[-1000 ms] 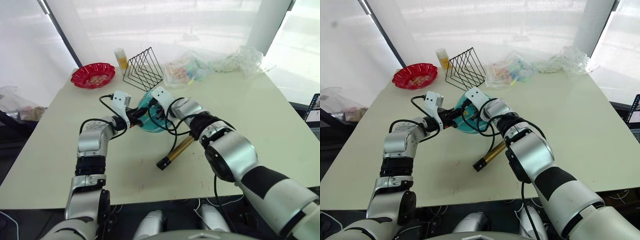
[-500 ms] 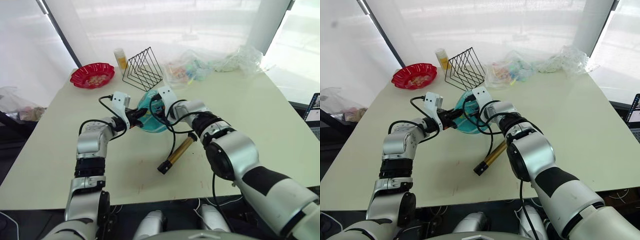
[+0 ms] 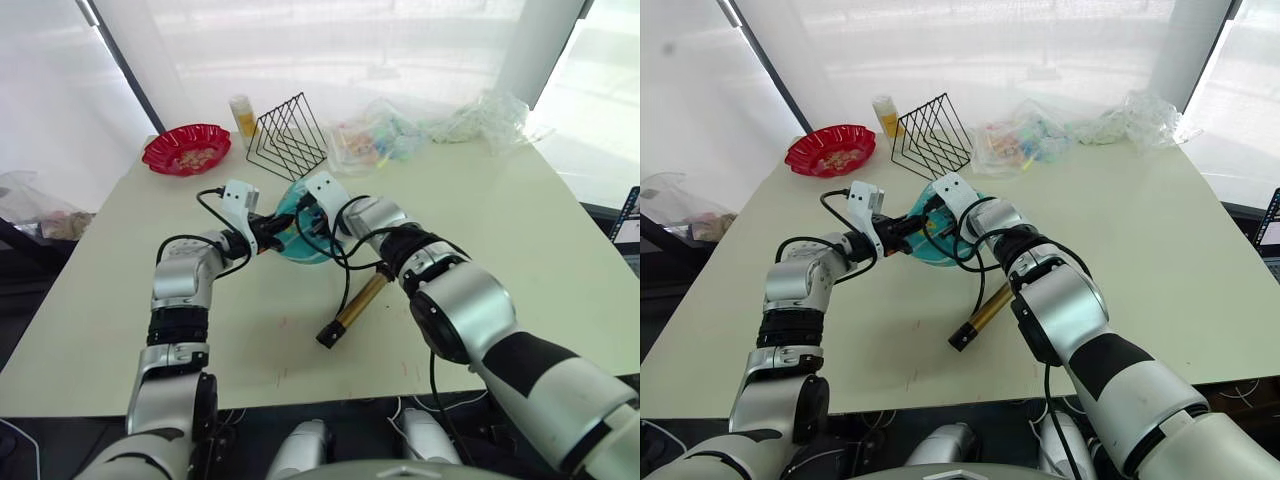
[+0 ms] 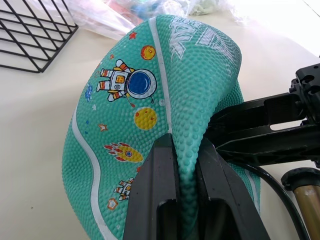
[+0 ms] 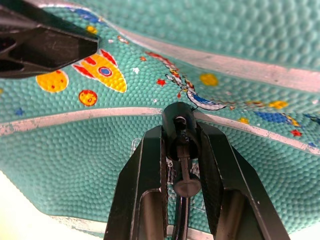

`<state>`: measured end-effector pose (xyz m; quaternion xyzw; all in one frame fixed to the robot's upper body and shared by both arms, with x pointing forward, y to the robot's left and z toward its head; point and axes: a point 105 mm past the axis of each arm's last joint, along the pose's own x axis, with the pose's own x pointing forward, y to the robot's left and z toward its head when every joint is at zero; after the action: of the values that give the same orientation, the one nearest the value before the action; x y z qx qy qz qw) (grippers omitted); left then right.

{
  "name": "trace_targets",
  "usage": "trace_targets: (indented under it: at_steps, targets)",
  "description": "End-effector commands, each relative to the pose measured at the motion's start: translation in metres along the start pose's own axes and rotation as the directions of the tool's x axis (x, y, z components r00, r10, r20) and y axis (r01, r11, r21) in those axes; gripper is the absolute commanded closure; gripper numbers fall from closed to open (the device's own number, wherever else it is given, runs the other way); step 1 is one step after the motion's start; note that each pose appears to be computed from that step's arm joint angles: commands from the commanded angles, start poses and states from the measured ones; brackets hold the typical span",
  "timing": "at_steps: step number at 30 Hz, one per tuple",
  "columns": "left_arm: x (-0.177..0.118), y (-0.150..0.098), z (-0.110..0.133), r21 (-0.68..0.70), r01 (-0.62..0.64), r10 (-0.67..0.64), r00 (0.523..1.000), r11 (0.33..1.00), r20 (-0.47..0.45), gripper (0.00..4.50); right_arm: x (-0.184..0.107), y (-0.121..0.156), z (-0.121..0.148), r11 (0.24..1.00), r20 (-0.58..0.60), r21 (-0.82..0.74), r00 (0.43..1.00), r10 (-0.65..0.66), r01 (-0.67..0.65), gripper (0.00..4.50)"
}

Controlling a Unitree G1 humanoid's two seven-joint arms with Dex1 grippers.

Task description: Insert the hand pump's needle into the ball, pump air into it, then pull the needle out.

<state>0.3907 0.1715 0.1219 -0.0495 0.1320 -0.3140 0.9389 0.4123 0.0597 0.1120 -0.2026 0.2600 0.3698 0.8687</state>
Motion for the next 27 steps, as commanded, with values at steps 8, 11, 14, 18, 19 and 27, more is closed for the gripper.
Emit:
trace_targets:
  at_steps: [8,11,14,18,19,27]
  targets:
    - [0.023,-0.037,-0.011,-0.001,0.213,-0.213,0.976,0.977,-0.047,4.5,0.006,0.018,-0.009,0.958,-0.107,-0.283,0.994,0.01,-0.04,4.18]
    - [0.025,-0.04,-0.012,0.001,0.226,-0.226,0.973,0.974,-0.047,4.5,0.004,0.015,-0.008,0.949,-0.111,-0.314,0.994,0.002,-0.037,4.18]
    - [0.027,-0.043,-0.012,0.007,0.233,-0.233,0.971,0.972,-0.048,4.5,0.0,0.005,-0.007,0.944,-0.113,-0.329,0.993,-0.018,-0.02,2.77]
    - [0.028,-0.044,-0.012,0.012,0.236,-0.236,0.971,0.972,-0.046,4.5,-0.004,-0.003,-0.006,0.945,-0.115,-0.328,0.993,-0.024,-0.015,0.98]
    - [0.028,-0.044,-0.012,0.013,0.237,-0.236,0.971,0.971,-0.046,4.5,-0.006,-0.005,-0.005,0.947,-0.113,-0.321,0.993,-0.022,-0.016,0.58]
    - [0.031,-0.047,-0.012,0.017,0.248,-0.247,0.968,0.969,-0.042,4.5,-0.039,-0.035,0.008,0.978,0.029,-0.208,0.999,-0.016,0.022,0.03]
